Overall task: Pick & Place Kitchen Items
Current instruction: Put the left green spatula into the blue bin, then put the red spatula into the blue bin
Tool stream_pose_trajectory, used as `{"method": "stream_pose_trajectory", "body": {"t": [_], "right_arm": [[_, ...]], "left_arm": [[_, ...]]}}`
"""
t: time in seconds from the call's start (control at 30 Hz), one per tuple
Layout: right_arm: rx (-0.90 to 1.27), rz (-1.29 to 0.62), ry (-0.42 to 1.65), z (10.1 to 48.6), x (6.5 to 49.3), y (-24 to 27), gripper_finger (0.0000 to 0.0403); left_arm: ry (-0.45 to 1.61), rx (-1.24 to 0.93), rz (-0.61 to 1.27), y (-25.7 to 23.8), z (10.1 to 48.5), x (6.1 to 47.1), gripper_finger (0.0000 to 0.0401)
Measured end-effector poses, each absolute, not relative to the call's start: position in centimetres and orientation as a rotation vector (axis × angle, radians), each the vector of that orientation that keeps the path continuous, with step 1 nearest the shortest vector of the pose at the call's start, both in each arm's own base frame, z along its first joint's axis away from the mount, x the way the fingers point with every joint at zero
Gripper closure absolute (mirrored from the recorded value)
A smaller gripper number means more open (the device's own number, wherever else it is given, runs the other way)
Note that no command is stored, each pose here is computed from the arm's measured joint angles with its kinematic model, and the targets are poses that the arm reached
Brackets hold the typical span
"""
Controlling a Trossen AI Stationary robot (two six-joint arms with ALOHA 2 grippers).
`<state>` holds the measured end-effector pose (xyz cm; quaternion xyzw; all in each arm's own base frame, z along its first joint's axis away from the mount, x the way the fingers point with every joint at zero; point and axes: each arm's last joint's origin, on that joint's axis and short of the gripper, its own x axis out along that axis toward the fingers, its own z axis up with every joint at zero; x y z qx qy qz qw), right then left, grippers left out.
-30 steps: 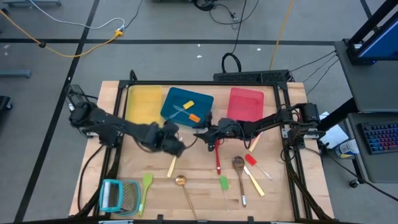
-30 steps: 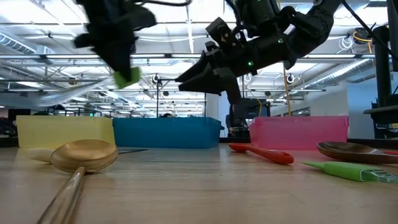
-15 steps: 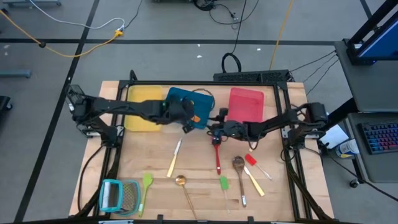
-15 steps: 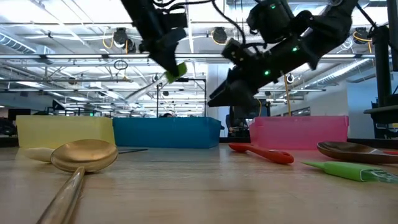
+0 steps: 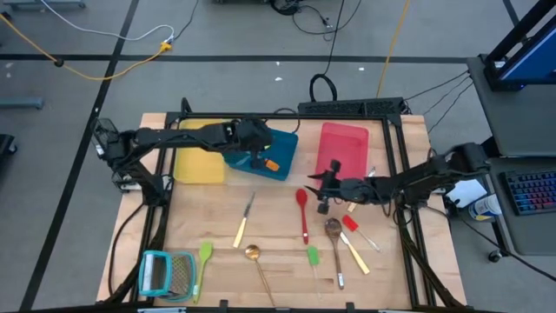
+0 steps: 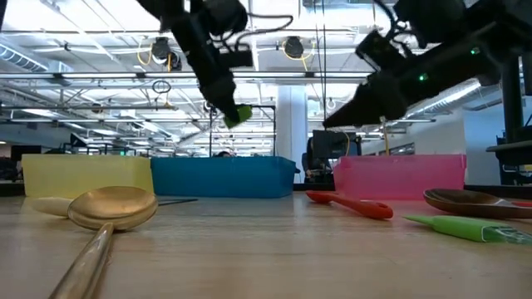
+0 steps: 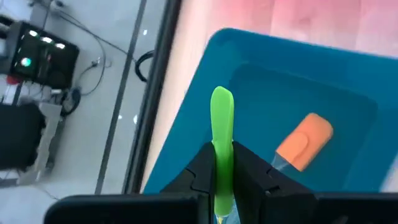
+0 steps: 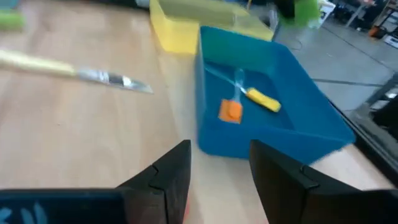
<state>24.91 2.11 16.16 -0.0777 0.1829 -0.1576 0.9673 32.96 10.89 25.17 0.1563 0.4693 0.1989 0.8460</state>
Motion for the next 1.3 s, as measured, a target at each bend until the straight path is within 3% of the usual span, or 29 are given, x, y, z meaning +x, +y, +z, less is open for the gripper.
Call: {"method": "stream_pose_trajectory", "body": {"t": [0.17,0.4,0.67,0.97,1.3], "right_arm": [[-0.096,-0.270,0.321,15.8,23.8,3.4,0.0245],[-0.078,-0.215,0.307,15.6,23.3,4.8,0.0245],[-0.053,-0.202,0.292,15.7,23.3,5.3,0.0245],[0.021,-0.217,0.332,15.2,23.1,5.2,0.0245],[0.062,-0.196,0.328,16.2,23.1,6.6,0.0245]], "left_arm": [[1.034,0.400,0.361,11.7,22.1,33.7,0.0368],[1.026,0.328,0.261,11.5,19.4,35.2,0.0364],[1.095,0.286,0.283,12.1,17.5,35.3,0.0300],[1.045,0.288,0.278,10.7,18.7,35.5,0.0269],[0.833,0.215,0.286,6.7,24.9,34.3,0.0268]]}}
